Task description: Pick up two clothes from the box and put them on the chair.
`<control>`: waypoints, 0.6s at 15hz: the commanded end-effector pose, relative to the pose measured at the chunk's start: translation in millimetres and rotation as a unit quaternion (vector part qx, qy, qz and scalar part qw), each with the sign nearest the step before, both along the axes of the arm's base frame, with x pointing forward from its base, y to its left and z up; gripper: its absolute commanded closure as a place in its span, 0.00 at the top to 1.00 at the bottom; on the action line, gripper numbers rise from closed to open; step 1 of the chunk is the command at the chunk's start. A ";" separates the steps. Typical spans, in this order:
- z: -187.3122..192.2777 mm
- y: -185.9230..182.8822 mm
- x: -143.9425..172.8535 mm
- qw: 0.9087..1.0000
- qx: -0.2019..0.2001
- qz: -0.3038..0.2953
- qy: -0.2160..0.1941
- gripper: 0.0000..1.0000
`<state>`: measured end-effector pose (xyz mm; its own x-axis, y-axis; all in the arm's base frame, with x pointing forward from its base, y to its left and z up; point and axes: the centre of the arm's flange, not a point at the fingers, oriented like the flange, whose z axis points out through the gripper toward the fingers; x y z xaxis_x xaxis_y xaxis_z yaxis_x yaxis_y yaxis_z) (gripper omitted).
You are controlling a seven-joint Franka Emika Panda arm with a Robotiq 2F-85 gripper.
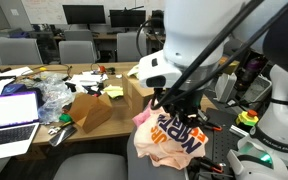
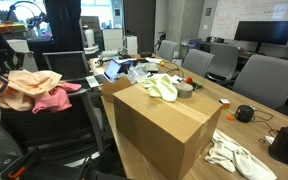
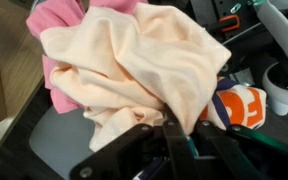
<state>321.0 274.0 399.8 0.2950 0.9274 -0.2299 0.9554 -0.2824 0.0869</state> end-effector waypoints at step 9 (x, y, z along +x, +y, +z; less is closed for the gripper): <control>-27.4 0.9 13.8 0.999 -0.021 -0.028 0.004 0.04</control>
